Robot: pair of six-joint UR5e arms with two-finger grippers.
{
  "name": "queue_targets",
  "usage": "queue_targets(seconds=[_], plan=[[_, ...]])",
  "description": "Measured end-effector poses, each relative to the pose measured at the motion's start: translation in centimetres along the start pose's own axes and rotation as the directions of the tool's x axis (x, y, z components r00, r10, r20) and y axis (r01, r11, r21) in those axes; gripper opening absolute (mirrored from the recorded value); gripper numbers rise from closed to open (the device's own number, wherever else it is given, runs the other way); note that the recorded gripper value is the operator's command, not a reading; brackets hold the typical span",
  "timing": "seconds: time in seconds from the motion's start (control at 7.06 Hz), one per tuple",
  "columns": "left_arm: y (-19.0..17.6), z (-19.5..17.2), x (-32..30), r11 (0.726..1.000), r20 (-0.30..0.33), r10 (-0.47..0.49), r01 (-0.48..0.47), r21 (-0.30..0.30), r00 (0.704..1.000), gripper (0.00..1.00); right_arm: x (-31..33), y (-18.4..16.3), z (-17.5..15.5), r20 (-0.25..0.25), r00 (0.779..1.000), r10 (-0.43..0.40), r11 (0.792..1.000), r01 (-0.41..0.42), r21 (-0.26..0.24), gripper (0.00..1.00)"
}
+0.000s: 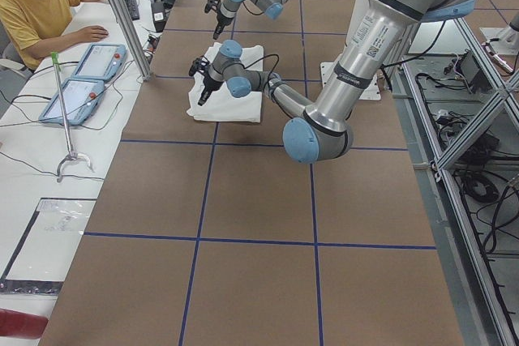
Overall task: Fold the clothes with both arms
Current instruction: 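Release the hem at the collar and lower both grippers onto the folded shirt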
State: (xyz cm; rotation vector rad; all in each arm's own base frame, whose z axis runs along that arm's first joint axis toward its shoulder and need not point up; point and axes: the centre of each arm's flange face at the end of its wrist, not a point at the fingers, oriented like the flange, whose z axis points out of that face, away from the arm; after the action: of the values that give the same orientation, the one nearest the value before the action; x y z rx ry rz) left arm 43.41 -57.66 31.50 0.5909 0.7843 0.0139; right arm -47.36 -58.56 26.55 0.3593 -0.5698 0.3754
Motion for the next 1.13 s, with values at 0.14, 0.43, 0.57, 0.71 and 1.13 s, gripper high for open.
queue_targets(seconds=[0.14,0.43,0.57,0.71,1.13], plan=[[1.7,-2.4,-0.5,1.0,-0.057,0.013,-0.014,-0.017,0.998,1.0,1.0,0.0,-1.5,0.042,0.999,-0.024,0.999,0.025,-0.026,1.0],[8.7,-3.6,-0.4,0.998,-0.145,-0.044,0.036,-0.061,0.989,1.0,3.7,0.9,-3.4,0.09,0.995,-0.049,0.998,0.052,-0.04,1.0],[12.6,-3.3,-0.4,0.996,-0.18,-0.074,0.064,-0.062,0.981,0.94,4.0,1.2,-3.7,0.097,0.994,-0.051,0.998,0.055,-0.041,1.0],[15.1,-3.1,-0.4,0.994,-0.195,-0.093,0.081,-0.067,0.976,0.94,4.1,1.4,-3.8,0.099,0.994,-0.054,0.997,0.058,-0.041,1.0],[19.0,-2.2,0.9,0.992,-0.202,-0.102,0.084,-0.095,0.974,0.65,4.0,1.9,-3.6,0.096,0.994,-0.057,0.997,0.062,-0.04,1.0]])
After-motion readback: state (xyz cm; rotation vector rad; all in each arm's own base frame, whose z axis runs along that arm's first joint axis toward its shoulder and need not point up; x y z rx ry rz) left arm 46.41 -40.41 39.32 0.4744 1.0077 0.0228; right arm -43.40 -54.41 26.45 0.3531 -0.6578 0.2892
